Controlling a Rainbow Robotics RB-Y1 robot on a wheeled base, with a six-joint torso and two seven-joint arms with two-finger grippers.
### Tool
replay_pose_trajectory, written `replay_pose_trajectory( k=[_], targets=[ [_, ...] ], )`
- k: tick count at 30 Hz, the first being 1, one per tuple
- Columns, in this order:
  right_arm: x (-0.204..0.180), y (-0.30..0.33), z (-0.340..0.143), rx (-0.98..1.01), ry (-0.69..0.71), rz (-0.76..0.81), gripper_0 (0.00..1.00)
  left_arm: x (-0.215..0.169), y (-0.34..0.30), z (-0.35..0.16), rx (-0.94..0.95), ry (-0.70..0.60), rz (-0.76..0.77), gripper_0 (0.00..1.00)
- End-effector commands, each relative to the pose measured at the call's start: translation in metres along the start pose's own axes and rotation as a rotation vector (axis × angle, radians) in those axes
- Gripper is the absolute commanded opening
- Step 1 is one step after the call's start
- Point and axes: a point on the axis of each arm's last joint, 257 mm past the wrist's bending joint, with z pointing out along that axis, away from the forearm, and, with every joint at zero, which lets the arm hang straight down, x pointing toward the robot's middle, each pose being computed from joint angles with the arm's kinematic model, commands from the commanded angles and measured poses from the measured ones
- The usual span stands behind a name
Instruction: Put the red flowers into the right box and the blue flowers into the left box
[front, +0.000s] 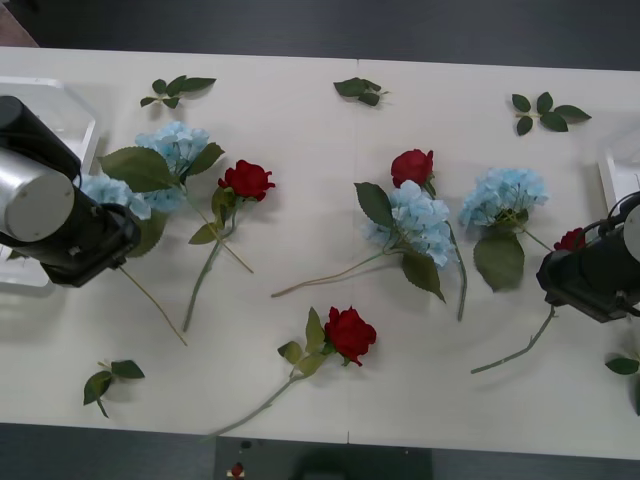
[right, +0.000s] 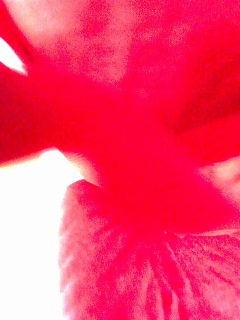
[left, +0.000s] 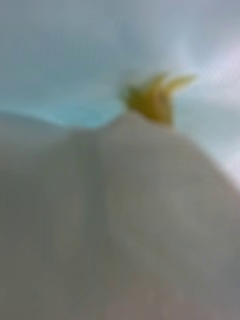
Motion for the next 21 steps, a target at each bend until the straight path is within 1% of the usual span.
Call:
replay_pose_trajectory(
  k=[1,6,7,8,10,17,21],
  targets=[
    [-0.019,0.017,-0.049,-0.018,-0.060,-0.036,0.00,-0.035,-0.014,-0.034,0.049,-0.118,0.113,0.00],
    [-0.009,0.018,-0.086,0.006,-0.034,-0.073,0.00,-0.086,-0.017,-0.069,0.073,-0.286,0.253,0.00],
    [-0.008,0.018,-0.090,0.007,-0.030,-0.077,0.00,-0.092,-0.016,-0.073,0.072,-0.303,0.264,0.00],
    [-0.005,0.019,-0.102,0.006,-0.022,-0.086,0.00,-0.107,-0.016,-0.083,0.078,-0.348,0.309,0.00],
    [-0.001,0.020,-0.117,-0.004,-0.002,-0.090,0.00,-0.126,-0.011,-0.094,0.074,-0.394,0.349,0.00],
    [-0.027,0.056,-0.175,-0.168,-0.107,-0.113,0.00,-0.191,0.023,-0.123,0.038,-0.507,0.388,0.00],
    [-0.038,0.059,-0.200,-0.218,-0.155,-0.113,0.00,-0.221,0.043,-0.130,0.021,-0.550,0.387,0.00]
  ],
)
